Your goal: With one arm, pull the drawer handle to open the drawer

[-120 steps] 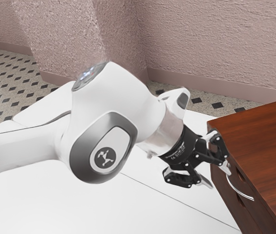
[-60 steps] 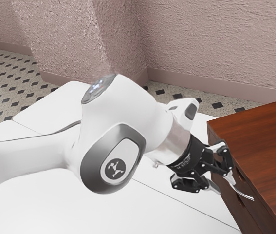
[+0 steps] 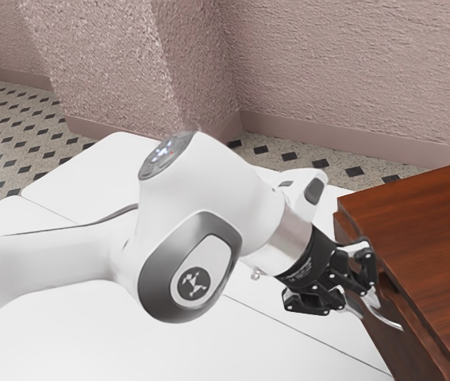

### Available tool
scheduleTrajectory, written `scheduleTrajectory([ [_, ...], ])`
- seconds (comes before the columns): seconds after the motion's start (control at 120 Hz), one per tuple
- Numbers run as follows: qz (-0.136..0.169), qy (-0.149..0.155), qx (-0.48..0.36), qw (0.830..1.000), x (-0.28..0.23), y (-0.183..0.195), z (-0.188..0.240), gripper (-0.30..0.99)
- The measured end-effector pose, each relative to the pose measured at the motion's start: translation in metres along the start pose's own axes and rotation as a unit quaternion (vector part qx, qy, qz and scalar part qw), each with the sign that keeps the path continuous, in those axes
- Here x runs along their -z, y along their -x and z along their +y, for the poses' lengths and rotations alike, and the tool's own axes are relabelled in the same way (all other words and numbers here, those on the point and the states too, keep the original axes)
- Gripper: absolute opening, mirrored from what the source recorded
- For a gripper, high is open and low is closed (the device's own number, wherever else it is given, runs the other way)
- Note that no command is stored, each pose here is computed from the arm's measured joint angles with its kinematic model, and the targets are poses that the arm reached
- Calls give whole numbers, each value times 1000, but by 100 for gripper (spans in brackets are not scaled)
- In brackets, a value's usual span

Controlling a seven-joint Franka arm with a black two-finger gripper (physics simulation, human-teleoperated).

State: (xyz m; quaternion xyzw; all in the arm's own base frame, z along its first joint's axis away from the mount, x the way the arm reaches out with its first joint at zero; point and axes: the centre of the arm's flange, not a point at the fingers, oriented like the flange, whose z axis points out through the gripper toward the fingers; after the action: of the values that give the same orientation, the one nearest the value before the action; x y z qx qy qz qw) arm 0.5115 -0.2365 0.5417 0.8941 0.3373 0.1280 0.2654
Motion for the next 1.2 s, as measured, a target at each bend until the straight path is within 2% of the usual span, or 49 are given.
scheduleTrajectory([
  [0.542, 8, 0, -16, 1000, 22, 16, -18, -3],
  [1.2, 11, -11, -9, 1000, 28, 20, -37, -2],
])
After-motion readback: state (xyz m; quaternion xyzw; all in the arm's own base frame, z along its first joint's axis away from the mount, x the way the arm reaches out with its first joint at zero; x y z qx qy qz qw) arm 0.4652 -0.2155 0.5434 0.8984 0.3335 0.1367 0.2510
